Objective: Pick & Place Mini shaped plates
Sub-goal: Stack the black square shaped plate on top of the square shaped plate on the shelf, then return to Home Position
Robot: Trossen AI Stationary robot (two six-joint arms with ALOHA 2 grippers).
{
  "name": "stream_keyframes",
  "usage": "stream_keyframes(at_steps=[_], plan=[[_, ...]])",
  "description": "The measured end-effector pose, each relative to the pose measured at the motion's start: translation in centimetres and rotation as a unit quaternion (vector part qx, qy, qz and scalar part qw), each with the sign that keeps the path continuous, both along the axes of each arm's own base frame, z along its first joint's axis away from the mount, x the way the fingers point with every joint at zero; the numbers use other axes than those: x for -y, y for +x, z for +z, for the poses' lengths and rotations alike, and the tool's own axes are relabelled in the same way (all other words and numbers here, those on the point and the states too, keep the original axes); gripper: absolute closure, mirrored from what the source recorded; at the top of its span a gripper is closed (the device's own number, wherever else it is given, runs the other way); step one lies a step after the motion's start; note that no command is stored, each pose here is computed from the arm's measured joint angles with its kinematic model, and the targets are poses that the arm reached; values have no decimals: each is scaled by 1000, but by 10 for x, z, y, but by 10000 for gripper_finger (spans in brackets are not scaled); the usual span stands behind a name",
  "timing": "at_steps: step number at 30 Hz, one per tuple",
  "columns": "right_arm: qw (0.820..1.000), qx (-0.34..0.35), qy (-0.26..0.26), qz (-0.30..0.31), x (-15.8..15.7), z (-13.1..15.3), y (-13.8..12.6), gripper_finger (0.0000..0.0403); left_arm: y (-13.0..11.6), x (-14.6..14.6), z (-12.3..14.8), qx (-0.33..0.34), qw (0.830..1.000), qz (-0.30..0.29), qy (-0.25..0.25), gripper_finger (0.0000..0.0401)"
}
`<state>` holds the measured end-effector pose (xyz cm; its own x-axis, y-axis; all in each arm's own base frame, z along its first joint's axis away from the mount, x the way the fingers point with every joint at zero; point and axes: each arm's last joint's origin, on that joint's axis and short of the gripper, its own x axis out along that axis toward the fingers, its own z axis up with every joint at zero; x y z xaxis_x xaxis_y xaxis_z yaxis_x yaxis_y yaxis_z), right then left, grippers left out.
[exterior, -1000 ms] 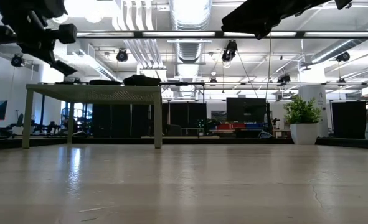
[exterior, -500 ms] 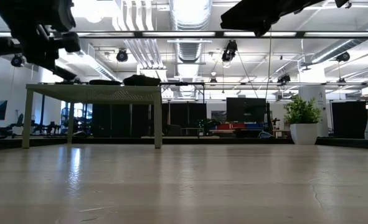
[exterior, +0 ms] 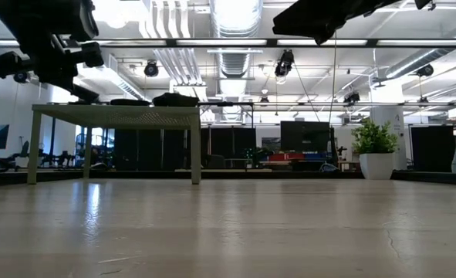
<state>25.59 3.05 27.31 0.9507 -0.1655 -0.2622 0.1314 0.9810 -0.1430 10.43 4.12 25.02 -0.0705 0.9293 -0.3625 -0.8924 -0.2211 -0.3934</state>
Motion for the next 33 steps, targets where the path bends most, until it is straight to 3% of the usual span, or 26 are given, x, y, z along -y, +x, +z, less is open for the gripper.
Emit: stream_keyframes(at_steps=[10,19,24,29,33], plan=[[1000,11,0,0,0,5,1,236,0,-2,0,-6,1000,5,-2,399],[1000,13,0,0,0,6,1,236,0,-5,-1,-11,1000,18,0,341],[1000,13,0,0,0,6,1,236,0,-5,0,-26,1000,11,-3,329],[1000,15,-1,1,0,8,0,241,1,-4,12,-86,994,-41,-45,330],[1000,12,4,0,1,9,-3,284,6,-2,26,-140,980,-114,-81,360]])
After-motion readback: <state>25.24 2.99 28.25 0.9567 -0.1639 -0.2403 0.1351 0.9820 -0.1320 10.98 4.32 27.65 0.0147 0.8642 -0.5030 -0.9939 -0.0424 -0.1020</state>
